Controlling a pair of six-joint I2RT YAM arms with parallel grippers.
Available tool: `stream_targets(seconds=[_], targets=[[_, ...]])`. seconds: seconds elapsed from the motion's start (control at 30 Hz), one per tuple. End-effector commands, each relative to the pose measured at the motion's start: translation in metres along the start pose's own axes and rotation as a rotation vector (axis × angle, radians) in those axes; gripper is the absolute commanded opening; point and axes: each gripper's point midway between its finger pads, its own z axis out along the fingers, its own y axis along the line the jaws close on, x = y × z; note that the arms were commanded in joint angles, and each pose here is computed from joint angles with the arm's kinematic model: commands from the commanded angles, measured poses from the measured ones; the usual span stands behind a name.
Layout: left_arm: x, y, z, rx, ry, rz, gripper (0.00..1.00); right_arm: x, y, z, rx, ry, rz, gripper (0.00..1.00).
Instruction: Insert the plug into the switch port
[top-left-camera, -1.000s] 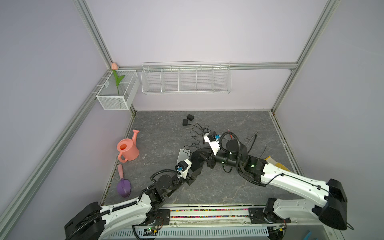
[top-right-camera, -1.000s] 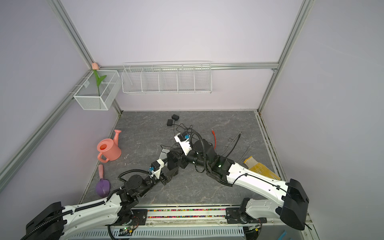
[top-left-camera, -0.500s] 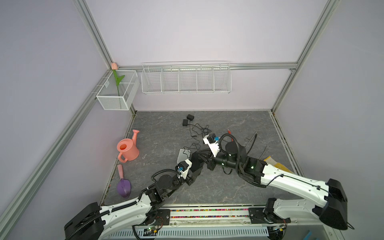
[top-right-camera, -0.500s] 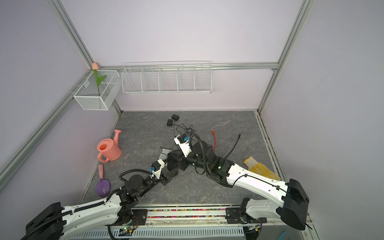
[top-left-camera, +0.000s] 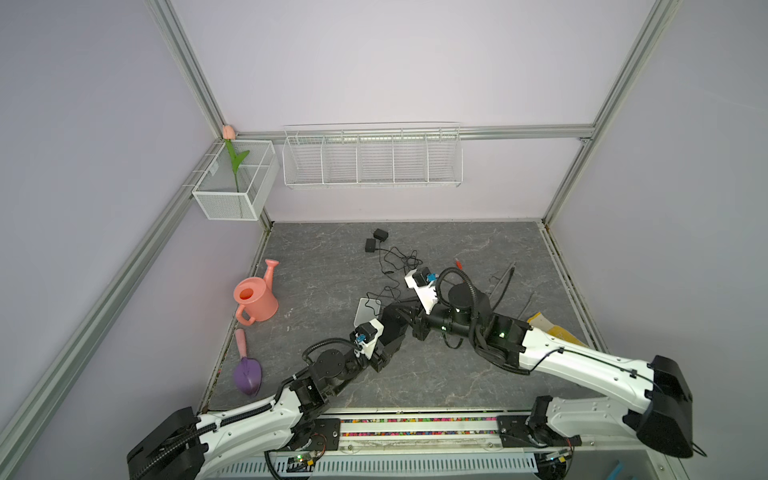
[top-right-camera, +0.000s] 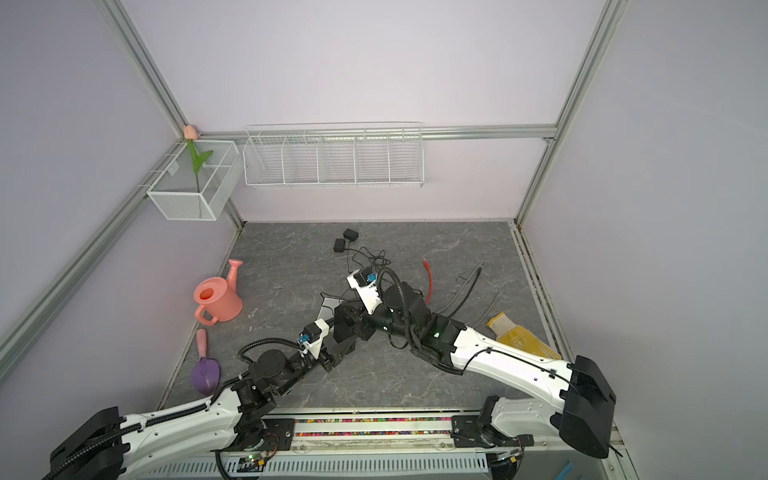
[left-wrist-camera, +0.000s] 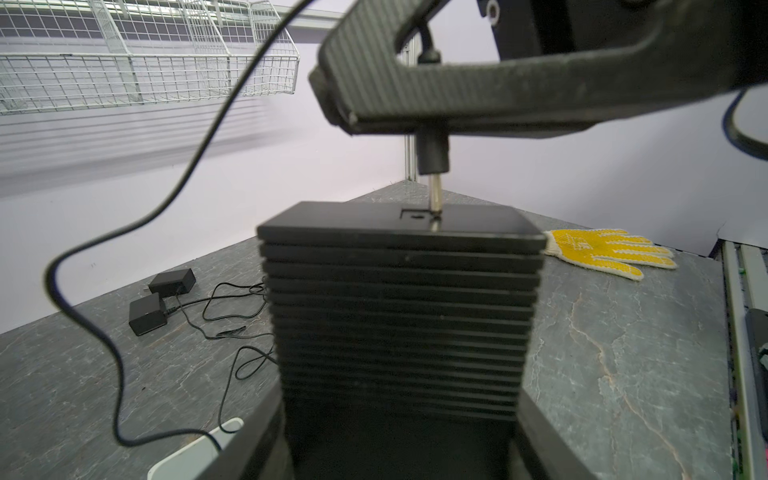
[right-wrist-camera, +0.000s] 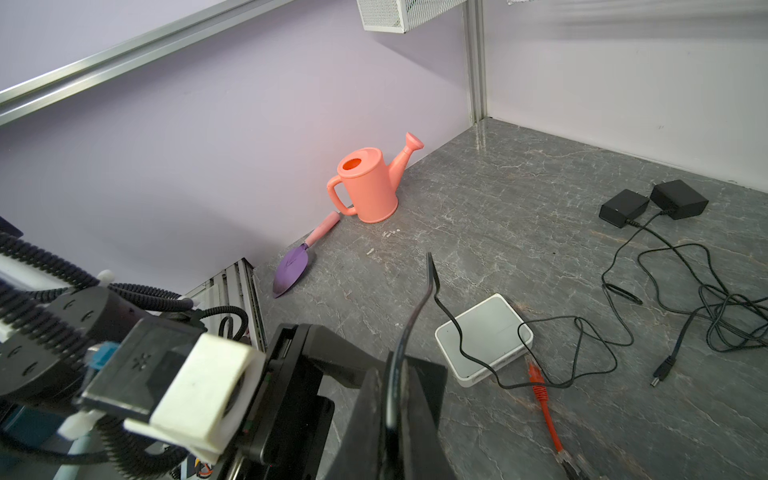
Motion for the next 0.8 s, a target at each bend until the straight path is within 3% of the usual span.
stream_targets(seconds=[0.0, 0.63, 0.77], targets=[[-0.033, 0.001, 0.001, -0.005, -0.096, -0.024, 0.0, 0.006, -0.001, 0.005, 0.007, 0.006, 0.009, 0.07], [-0.042, 0.002, 0.0, -0.01, -0.094, -0.047, 0.0, 0.025, -0.003, 0.015, 0.019, 0.057, 0.007, 0.07], [-0.056, 0.004, -0.006, -0.015, -0.138, -0.074, 0.0, 0.034, -0.005, 0.017, 0.035, 0.073, 0.005, 0.06]])
